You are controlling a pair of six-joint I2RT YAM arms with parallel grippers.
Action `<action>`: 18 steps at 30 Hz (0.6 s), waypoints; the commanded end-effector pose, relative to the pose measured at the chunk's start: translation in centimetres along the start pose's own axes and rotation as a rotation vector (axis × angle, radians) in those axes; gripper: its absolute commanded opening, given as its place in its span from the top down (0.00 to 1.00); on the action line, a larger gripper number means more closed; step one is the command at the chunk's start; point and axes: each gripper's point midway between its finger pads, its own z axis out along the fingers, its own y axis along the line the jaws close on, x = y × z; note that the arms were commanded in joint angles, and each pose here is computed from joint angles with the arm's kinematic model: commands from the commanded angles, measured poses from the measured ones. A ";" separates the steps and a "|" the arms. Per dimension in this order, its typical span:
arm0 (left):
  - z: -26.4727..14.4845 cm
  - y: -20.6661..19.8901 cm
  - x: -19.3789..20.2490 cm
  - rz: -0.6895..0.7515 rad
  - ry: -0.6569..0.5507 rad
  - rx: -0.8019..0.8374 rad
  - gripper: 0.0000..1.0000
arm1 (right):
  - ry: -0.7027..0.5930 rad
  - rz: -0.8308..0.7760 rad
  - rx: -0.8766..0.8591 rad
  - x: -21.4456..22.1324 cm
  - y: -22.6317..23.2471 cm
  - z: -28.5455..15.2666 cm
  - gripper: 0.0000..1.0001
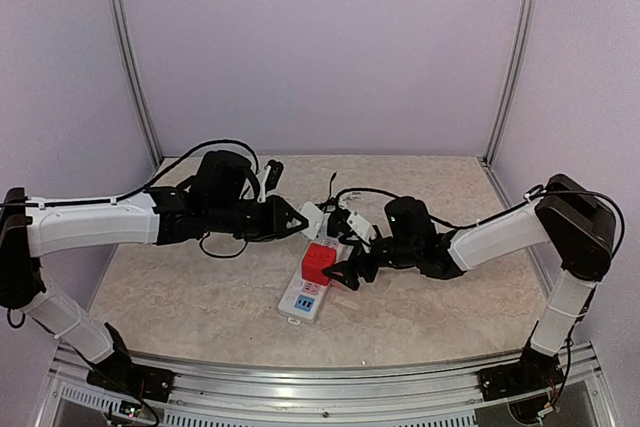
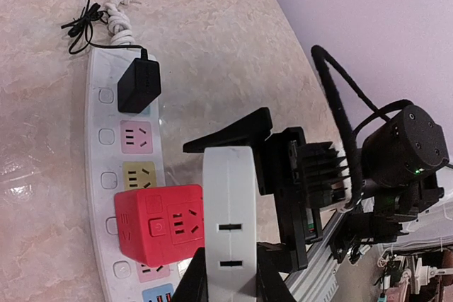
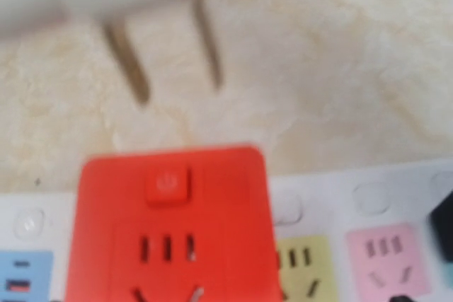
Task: Pull the plug off the socket
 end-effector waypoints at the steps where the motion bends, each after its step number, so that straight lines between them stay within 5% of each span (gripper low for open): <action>1: -1.6 -0.1 -0.7 0.064 -0.032 0.007 1.00 | -0.061 -0.006 0.090 -4.9 -1.5 -2.3 0.00; 18: -6.2 -4.0 -3.0 0.240 -0.176 0.158 1.00 | -0.178 0.141 0.294 -13.5 -1.9 -14.5 0.00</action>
